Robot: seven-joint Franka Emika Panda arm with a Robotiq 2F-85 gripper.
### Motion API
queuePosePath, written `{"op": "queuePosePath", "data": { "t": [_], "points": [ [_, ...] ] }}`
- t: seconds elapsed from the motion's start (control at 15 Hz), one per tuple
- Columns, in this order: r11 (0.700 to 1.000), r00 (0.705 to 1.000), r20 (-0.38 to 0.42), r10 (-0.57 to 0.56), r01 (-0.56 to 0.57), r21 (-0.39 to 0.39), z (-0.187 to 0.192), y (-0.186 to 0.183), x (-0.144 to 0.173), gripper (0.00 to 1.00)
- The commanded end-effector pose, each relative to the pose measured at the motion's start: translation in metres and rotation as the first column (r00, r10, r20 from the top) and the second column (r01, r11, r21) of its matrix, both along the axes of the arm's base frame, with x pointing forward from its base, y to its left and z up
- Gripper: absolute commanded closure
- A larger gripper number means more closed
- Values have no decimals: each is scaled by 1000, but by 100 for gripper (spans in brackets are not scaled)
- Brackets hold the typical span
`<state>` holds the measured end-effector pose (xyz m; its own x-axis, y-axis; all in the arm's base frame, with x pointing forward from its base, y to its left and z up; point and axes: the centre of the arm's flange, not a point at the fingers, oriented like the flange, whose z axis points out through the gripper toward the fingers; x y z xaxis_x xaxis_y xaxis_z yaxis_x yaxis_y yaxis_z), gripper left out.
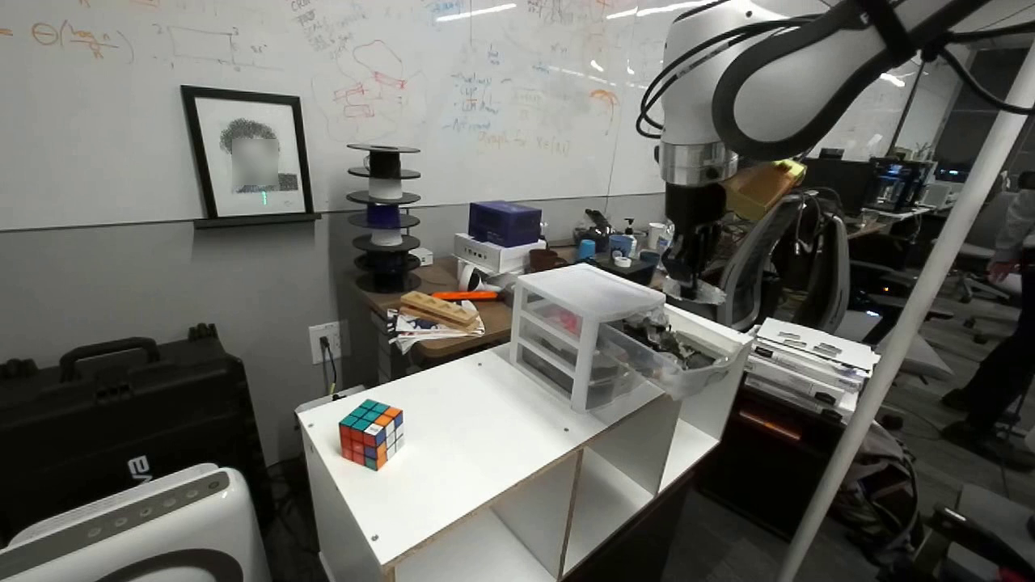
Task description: Pick up the white objects from the table and put them in the open drawer and close it
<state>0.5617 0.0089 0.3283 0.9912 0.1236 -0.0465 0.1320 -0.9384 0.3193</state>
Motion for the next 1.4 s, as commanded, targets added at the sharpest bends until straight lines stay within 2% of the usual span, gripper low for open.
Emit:
{"op": "queuePosePath", "data": {
  "t": [0.0,0.27,0.53,0.6,0.67,0.73,1.27,1.33],
  "points": [
    [995,995,13,97,-97,-1,-18,10,-15,94],
    [985,985,38,168,-169,31,-33,15,-16,94],
    [973,975,10,223,-223,56,-40,19,-19,94],
    [971,972,7,233,-233,55,-41,19,-19,91],
    [969,970,2,241,-241,55,-40,20,-20,61],
    [967,969,4,249,-249,55,-40,20,-20,60],
    [961,961,46,273,-274,27,-22,27,-25,0],
    [962,962,37,269,-270,30,-19,28,-27,0]
  ]
}}
